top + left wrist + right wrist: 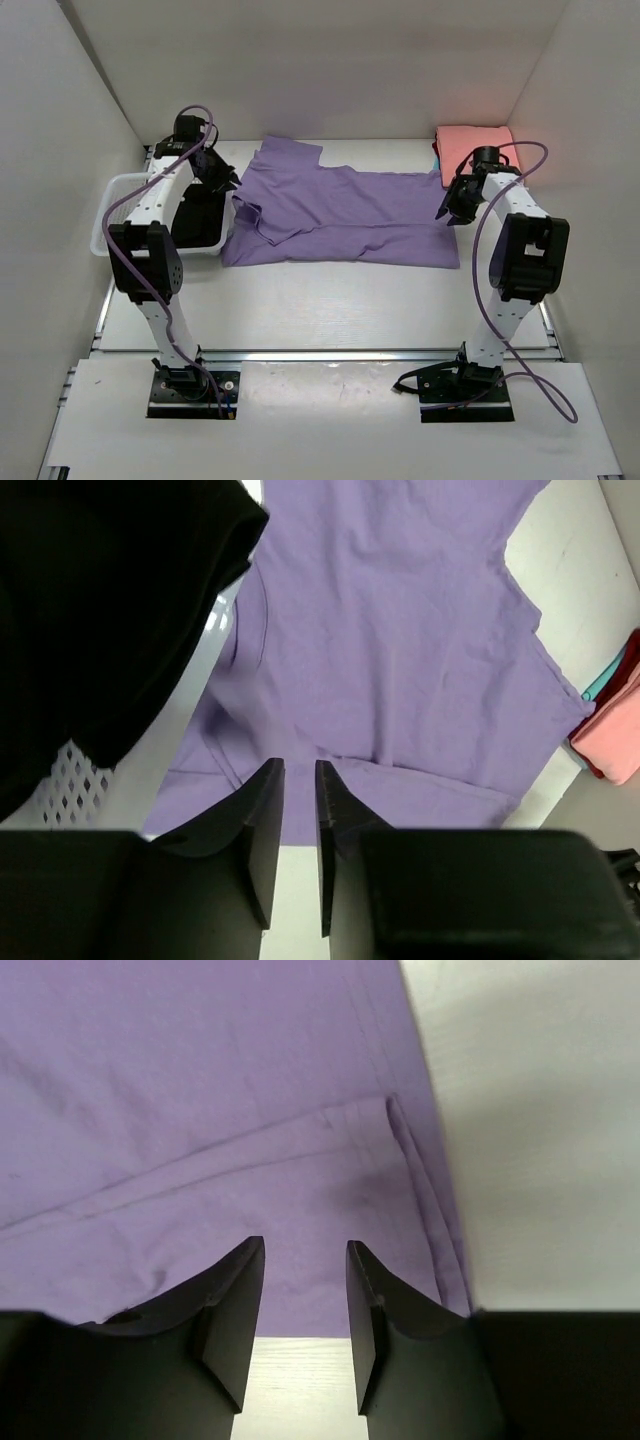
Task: Fold and stack the t-shirts
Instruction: Fold the flattened tshirt in 1/3 of the way
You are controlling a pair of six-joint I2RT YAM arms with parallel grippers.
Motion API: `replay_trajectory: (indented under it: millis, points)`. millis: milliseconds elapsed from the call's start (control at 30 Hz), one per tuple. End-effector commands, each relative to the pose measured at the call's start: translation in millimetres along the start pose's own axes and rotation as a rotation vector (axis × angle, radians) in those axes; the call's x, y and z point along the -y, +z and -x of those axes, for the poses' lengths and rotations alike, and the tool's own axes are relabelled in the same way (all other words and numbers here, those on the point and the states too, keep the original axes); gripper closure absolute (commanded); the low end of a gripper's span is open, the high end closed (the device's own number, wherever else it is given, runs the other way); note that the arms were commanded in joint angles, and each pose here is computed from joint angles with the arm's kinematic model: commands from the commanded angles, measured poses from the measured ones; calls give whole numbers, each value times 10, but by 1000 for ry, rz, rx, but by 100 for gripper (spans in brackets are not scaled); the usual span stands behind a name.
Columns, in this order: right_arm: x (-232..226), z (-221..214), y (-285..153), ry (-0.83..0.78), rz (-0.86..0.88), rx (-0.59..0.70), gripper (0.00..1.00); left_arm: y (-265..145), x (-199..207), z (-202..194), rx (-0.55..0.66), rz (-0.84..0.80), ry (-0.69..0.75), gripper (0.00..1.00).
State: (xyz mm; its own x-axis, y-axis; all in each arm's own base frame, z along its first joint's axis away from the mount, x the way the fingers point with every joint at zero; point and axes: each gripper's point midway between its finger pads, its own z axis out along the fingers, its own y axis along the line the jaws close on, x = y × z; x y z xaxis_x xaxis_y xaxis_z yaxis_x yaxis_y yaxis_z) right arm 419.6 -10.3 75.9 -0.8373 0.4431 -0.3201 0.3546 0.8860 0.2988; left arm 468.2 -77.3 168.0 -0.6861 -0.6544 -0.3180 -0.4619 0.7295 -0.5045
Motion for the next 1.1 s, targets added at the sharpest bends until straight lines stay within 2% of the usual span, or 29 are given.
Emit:
replay_trajectory:
  millis: [0, 33, 133, 233, 333, 433, 567, 700, 867, 1000, 1067]
  points:
    - [-77, 224, -235, -40, -14, 98, 64, -191, 230, 168, 52, -53, 24, 68]
    - [-30, 212, -245, -29, -22, 92, 63, -165, 230, 143, 40, -49, 19, 65]
    - [-13, 107, -224, -28, -14, 73, 66, -188, 374, 29, 25, -84, 46, 65]
    - [-101, -4, -187, -45, 35, 62, 72, -106, 432, -351, -51, -90, 94, 66]
    - [-167, -220, -41, -55, 60, 14, 86, 104, 254, -871, -170, -40, 96, 67]
    - [-284, -347, 91, -78, 72, -12, 100, 254, 35, -1229, -253, 33, 83, 69]
    - [-316, -537, 258, -81, 63, -75, 100, 421, -316, -1413, -290, 175, 99, 72]
    - [-141, -693, 324, -63, 3, -122, 100, 607, -627, -1488, -290, 309, 134, 74]
    - [129, -936, 312, -24, -37, -199, 100, 815, -756, -1622, -318, 403, 219, 77]
    - [254, -1162, 286, -43, -77, -256, 100, 774, -1084, -1821, -350, 499, 269, 81]
    - [333, -1261, 267, -54, -98, -275, 100, 732, -1163, -1932, -357, 491, 270, 82]
